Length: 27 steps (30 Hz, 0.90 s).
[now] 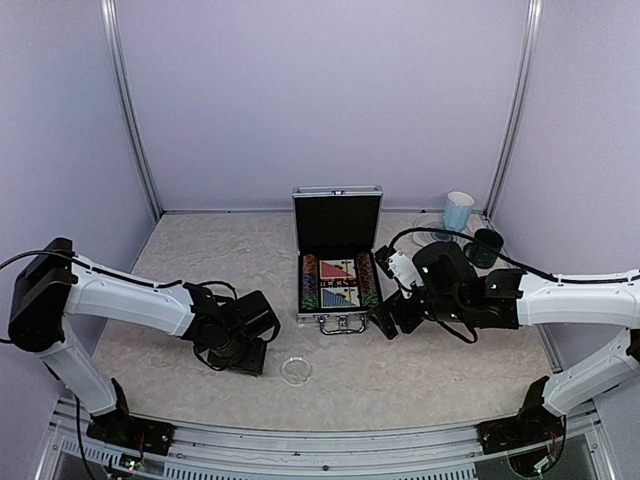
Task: Pack up texas hold em set
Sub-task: Pick up the all-in button from the center of the board.
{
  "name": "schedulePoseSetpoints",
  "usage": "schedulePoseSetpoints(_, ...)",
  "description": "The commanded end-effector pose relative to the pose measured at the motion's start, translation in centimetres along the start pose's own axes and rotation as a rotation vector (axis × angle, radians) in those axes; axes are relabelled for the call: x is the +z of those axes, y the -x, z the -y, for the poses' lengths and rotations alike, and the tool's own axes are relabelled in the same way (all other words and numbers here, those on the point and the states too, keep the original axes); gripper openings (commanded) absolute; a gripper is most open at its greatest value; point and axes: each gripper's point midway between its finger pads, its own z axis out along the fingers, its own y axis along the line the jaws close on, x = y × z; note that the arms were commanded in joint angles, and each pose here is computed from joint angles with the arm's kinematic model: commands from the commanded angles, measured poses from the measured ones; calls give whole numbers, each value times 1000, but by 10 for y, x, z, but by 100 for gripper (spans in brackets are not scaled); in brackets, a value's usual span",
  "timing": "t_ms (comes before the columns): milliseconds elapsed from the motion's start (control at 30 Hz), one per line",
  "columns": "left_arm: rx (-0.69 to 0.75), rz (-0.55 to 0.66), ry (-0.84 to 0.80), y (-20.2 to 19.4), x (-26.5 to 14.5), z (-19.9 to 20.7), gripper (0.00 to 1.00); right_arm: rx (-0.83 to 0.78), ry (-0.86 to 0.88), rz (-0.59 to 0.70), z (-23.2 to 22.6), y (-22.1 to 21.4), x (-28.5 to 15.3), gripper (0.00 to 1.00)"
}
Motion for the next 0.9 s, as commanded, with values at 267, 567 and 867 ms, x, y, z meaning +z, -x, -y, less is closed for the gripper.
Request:
schedulePoseSetpoints(267,32,83,-9,30,-32,14,58,16,2,47,1,16,-15,99)
schedulePoseSetpoints(567,82,154,-69,59,-64,44,58,48,-86,45,18,13,-24,99)
schedulePoseSetpoints(867,175,220,-103,103,-78,90,58,114,-194,48,41,10,-36,99)
